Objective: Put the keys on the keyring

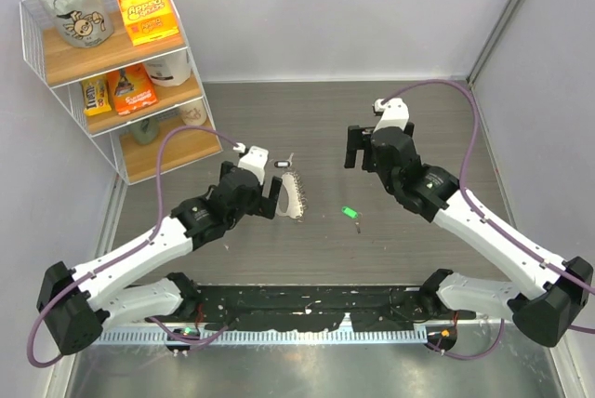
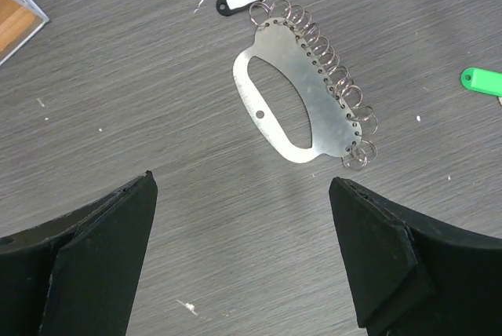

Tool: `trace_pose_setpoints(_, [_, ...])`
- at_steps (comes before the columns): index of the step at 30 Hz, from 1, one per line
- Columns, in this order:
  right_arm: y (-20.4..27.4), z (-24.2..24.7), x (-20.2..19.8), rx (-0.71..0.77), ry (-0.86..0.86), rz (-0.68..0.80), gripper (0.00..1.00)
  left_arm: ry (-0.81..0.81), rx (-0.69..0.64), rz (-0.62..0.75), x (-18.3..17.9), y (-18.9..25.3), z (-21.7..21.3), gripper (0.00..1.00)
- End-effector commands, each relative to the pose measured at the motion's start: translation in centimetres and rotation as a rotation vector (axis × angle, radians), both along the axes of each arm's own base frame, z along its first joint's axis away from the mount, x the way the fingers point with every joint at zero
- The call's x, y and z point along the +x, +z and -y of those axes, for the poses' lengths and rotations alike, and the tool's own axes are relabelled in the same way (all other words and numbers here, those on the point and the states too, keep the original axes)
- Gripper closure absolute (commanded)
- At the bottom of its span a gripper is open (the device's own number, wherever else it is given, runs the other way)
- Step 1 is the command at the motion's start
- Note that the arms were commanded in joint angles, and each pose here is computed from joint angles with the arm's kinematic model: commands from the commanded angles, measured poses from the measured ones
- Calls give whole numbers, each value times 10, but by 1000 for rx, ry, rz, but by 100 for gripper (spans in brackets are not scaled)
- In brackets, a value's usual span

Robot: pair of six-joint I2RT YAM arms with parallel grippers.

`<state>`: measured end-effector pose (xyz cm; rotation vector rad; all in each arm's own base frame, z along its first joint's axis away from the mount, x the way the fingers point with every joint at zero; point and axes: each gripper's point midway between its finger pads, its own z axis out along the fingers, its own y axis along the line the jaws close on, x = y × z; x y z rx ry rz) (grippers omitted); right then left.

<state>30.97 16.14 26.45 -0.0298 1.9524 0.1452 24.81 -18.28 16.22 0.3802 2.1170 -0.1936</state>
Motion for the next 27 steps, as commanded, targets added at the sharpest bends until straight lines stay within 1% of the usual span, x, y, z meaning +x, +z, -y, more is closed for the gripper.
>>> trace_pose_setpoints(1, [-2, -7, 2, -19, 33, -18, 5, -1, -78, 29, 14, 14, 22, 1])
trace_pose_setpoints(5, [-34, -19, -8, -35, 106, -124, 5, -26, -79, -11, 9, 2, 27, 1])
trace_pose_setpoints(7, [-49, -23, -18, -18, 146, -156, 5, -31, -85, -22, 5, -4, 26, 1])
trace_pose_setpoints(8, [-50, -31, -19, 28, 173, -150, 5, -38, -92, -25, 4, -6, 27, 1])
trace_pose_setpoints(9, [-63, -31, -27, 38, 190, -164, 4, -43, -94, -33, 1, -8, 27, 1])
trace_pose_setpoints(10, [-59, -40, -28, 104, 216, -143, 5, -45, -93, -41, -1, -11, 26, 1])
trace_pose_setpoints(12, [-82, -44, -40, 146, 237, -186, 4, -46, -91, -58, -4, -16, 24, 1])
trace_pose_setpoints(14, [-93, -53, -48, 177, 259, -229, 1, -46, -86, -76, -9, -23, 21, 1])
trace_pose_setpoints(17, [-108, -77, -63, 198, 317, -281, 1, -50, -92, -96, -15, -31, 19, 1])
trace_pose_setpoints(22, [-121, -109, -79, 252, 351, -320, 0, -50, -96, -68, -18, -35, 12, 1])
trace_pose_setpoints(23, [-122, -113, -79, 271, 344, -327, 4, -53, -101, -57, -18, -35, 12, 1])
trace_pose_setpoints(27, [-133, -129, -84, 321, 344, -372, 9, -59, -126, -19, -20, -35, 9, 1])
